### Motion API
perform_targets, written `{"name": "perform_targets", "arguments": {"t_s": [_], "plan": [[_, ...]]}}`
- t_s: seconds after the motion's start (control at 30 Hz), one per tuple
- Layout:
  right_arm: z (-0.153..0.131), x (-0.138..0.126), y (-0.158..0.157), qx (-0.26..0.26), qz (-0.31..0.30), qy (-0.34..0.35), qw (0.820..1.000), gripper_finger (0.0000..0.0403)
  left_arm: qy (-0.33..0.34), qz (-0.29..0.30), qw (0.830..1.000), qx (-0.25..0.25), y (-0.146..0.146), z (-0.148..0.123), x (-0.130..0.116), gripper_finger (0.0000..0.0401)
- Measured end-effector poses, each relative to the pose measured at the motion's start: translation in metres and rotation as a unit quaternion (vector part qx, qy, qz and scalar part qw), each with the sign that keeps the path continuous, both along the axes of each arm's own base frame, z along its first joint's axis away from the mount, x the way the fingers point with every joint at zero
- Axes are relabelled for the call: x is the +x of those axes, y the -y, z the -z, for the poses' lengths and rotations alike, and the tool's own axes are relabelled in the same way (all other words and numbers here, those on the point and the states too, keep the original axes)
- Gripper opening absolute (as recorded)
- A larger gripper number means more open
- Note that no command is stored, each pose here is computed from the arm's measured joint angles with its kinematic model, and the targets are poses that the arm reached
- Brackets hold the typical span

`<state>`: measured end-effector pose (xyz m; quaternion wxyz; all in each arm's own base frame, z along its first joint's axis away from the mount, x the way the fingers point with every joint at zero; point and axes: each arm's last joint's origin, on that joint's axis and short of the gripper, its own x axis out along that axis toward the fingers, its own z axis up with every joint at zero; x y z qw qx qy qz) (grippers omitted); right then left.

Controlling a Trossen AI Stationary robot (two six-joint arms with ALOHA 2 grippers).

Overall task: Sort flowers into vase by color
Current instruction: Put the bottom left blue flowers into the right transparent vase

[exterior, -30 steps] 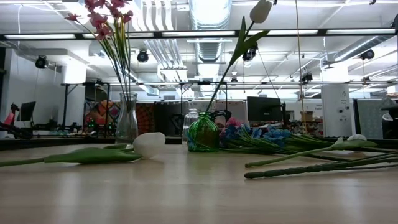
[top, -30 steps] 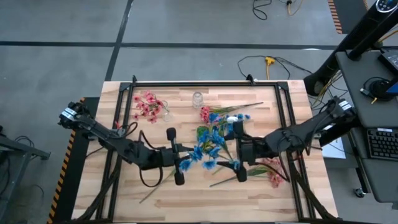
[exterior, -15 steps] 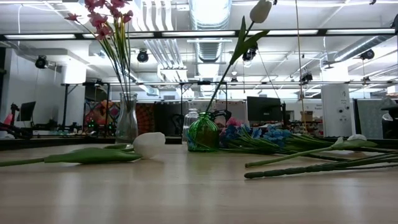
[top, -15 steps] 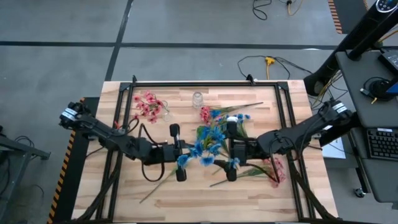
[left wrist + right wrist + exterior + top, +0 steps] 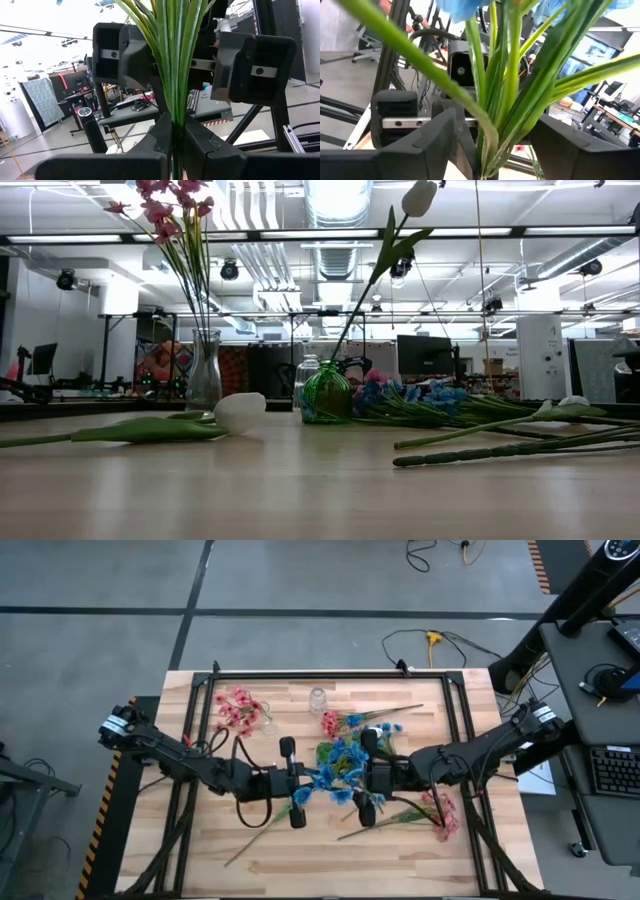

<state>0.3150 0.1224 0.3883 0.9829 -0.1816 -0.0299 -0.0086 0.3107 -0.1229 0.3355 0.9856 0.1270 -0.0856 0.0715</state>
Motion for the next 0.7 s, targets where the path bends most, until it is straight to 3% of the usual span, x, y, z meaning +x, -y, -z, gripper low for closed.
{"name": "perform_targets", "arguments": {"t_s": [0.43,0.7], "plan": [[-0.0005,0.0005,0.0017,-0.005,0.003,0.002,1.000,0.0079,0.002,-0.002,1.000,-0.001,-0.0011,-0.0003,0.0004,0.0018],[-0.0007,0.0004,0.0021,-0.009,0.004,0.002,1.000,0.0034,0.005,-0.003,1.000,-0.008,-0.0015,-0.0010,0.0001,0.0025]]}}
